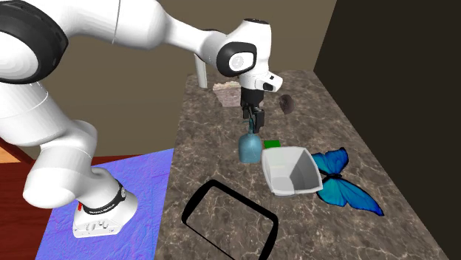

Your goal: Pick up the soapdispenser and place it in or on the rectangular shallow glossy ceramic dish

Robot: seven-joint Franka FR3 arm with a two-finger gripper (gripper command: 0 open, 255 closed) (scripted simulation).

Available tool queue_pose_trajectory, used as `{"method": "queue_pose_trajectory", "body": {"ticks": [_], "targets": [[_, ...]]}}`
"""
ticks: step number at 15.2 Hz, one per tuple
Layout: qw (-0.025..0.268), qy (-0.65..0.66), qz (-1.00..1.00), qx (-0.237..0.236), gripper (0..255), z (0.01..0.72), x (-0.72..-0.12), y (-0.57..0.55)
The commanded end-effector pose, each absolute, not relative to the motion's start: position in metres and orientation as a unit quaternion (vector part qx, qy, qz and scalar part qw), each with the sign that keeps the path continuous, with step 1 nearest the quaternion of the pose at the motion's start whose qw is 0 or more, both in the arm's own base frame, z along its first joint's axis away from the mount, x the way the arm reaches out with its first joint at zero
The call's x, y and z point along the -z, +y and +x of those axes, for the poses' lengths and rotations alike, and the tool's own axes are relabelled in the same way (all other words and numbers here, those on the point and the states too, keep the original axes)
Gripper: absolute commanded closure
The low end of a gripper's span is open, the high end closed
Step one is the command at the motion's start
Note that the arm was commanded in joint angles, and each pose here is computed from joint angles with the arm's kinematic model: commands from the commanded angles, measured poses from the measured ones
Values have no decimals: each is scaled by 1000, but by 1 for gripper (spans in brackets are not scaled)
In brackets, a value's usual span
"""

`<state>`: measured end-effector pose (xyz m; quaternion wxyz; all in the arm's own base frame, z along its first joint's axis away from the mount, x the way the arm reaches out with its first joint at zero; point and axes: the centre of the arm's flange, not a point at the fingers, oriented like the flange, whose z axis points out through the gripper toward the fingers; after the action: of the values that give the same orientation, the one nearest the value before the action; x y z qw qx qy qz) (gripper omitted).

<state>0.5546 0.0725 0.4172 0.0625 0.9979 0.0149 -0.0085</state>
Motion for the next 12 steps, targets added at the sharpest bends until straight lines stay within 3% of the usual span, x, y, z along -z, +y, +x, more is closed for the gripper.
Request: {"method": "queue_pose_trajectory", "body": {"ticks": [1,6,7,12], "targets": [[62,15,998,8,0,554,-416,73],[62,15,998,8,0,554,-416,73],[62,15,998,8,255,554,-416,73],[62,15,998,8,255,555,-416,73]]}}
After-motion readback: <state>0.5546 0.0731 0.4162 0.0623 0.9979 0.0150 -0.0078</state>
